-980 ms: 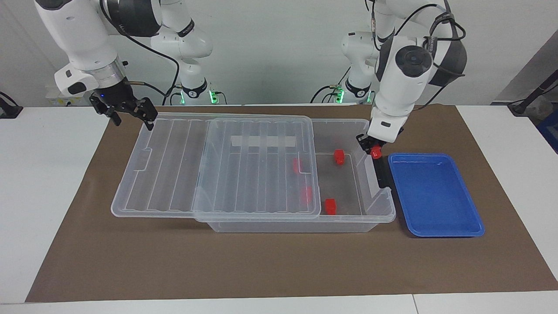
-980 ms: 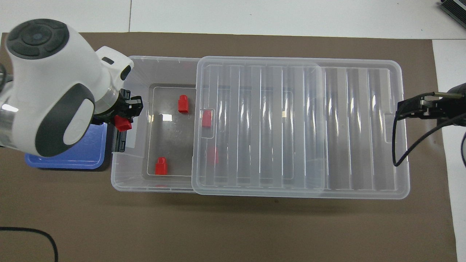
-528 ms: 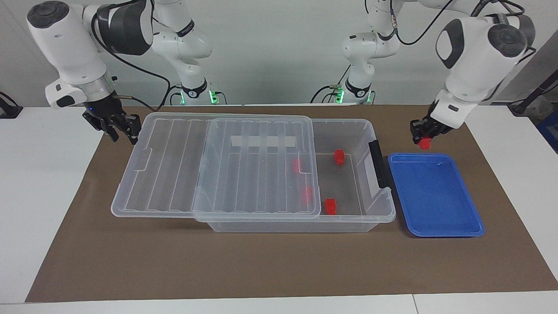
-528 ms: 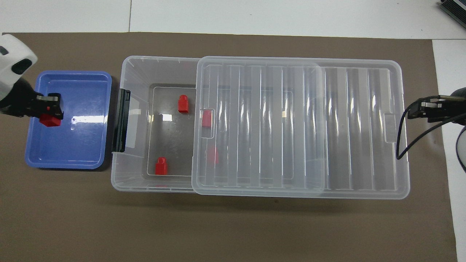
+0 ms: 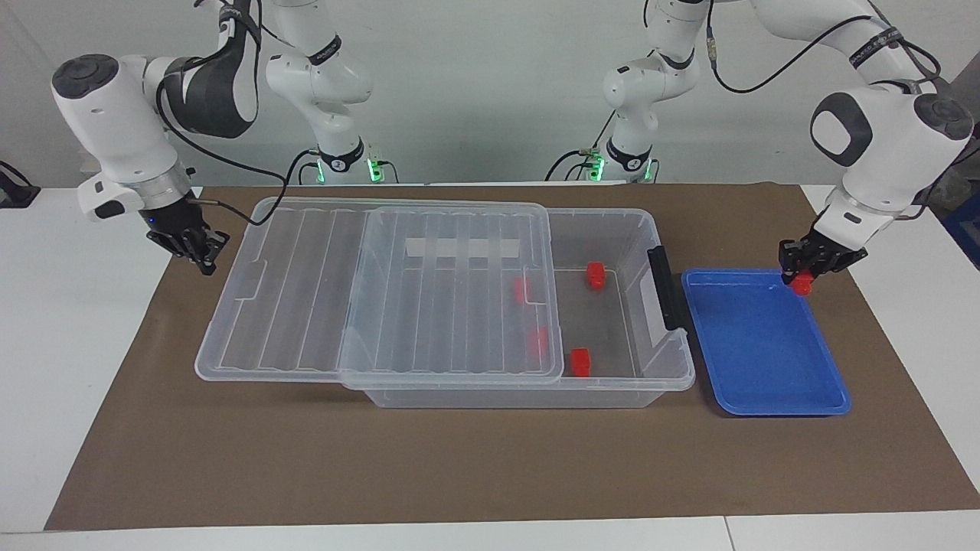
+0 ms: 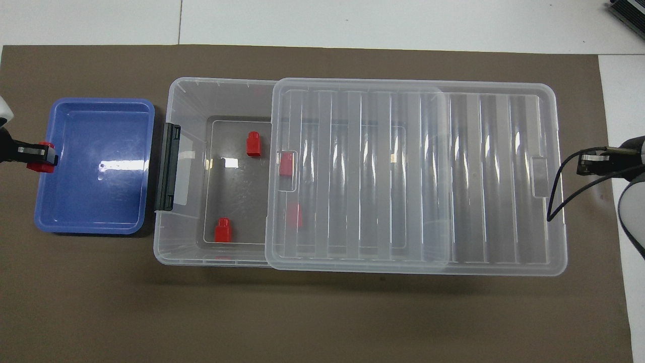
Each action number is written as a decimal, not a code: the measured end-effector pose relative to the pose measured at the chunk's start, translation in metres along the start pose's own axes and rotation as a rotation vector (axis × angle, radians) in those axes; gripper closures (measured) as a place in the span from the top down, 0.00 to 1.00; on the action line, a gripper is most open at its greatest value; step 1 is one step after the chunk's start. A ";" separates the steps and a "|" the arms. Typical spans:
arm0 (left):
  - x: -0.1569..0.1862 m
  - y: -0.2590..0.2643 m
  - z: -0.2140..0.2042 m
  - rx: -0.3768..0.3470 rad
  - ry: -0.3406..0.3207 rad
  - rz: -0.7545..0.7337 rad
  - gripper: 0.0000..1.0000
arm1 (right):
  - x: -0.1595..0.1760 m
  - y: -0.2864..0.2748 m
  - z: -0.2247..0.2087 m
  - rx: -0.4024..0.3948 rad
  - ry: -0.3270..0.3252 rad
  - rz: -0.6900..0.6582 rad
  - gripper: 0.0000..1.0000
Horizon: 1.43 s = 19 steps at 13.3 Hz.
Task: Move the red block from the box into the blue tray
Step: 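Lower the red block into the blue tray with the left gripper, then slide the box lid closed with the right gripper while the left gripper releases the block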
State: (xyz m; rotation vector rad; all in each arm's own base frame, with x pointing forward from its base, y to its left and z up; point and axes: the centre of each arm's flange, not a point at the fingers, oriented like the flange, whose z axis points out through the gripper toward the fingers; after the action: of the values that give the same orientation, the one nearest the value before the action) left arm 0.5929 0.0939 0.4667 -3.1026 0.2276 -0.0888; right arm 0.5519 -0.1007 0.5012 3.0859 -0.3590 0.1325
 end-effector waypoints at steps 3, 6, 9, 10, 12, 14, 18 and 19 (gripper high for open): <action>-0.006 0.001 0.055 0.002 0.031 0.008 0.34 | -0.003 0.012 0.014 -0.001 0.002 0.019 0.01; -0.001 0.001 0.094 -0.009 0.035 0.011 0.34 | -0.004 0.012 0.019 -0.002 -0.004 0.018 0.01; 0.003 -0.002 0.123 -0.016 0.046 0.006 0.34 | -0.006 0.008 0.022 -0.001 -0.009 0.011 0.01; 0.004 -0.001 0.136 -0.018 0.052 0.007 0.34 | -0.007 0.006 0.023 -0.001 -0.013 0.007 0.01; 0.001 0.001 0.155 -0.023 0.052 0.008 0.34 | -0.007 0.002 0.025 0.000 -0.009 0.000 0.01; -0.003 0.003 0.162 -0.023 0.053 0.008 0.34 | -0.007 -0.010 0.025 0.002 -0.003 -0.021 0.01; -0.004 0.004 0.164 -0.021 0.062 0.009 0.34 | -0.011 -0.047 0.025 0.008 -0.003 -0.087 0.01; -0.004 0.004 0.164 -0.021 0.063 0.009 0.34 | -0.013 -0.056 0.024 0.009 -0.003 -0.105 0.01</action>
State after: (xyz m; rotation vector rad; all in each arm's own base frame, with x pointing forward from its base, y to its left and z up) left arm 0.5976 0.0947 0.3029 -3.1221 0.2454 -0.1857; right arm 0.5545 -0.0440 0.4745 3.1056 -0.1966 0.1273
